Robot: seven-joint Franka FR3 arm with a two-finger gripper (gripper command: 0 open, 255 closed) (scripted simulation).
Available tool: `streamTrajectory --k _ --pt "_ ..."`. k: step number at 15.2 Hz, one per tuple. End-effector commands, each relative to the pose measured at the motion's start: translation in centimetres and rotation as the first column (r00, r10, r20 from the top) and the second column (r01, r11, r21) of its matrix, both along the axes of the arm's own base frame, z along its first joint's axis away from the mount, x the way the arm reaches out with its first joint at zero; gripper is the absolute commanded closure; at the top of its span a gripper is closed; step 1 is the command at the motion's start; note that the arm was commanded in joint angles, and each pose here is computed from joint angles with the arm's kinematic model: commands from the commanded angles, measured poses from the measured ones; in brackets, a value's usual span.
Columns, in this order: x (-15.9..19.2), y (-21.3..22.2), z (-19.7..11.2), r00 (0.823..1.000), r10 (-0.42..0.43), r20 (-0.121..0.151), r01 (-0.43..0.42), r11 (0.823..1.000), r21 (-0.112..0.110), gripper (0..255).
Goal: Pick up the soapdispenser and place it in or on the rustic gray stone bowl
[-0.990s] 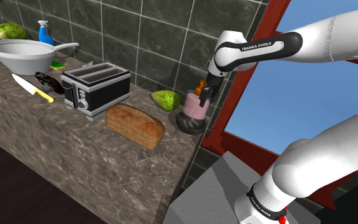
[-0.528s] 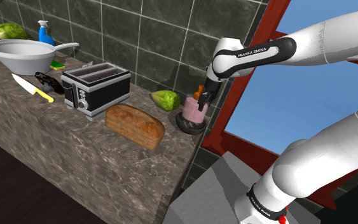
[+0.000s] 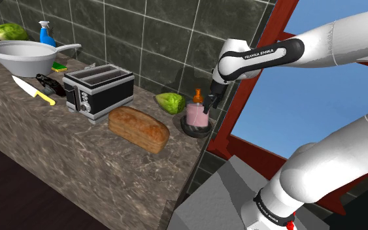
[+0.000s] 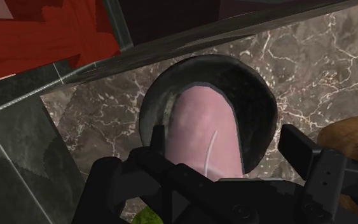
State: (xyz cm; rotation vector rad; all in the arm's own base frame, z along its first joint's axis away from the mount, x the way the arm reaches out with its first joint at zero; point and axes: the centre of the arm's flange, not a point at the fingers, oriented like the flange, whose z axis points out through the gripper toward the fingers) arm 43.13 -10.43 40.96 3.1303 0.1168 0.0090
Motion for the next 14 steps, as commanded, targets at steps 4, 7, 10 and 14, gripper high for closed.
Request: streamTrajectory --k 4,7,10,14 --pt "0.0 0.0 2.6 1.000 0.000 0.000 0.000 1.000 0.000 0" --pt "0.0 0.0 5.0 1.000 0.000 0.000 0.000 1.000 0.000 0" --pt "0.0 0.0 5.0 1.000 0.000 0.000 0.000 1.000 0.000 0" --pt "0.0 0.0 5.0 1.000 0.000 0.000 0.000 1.000 0.000 0"
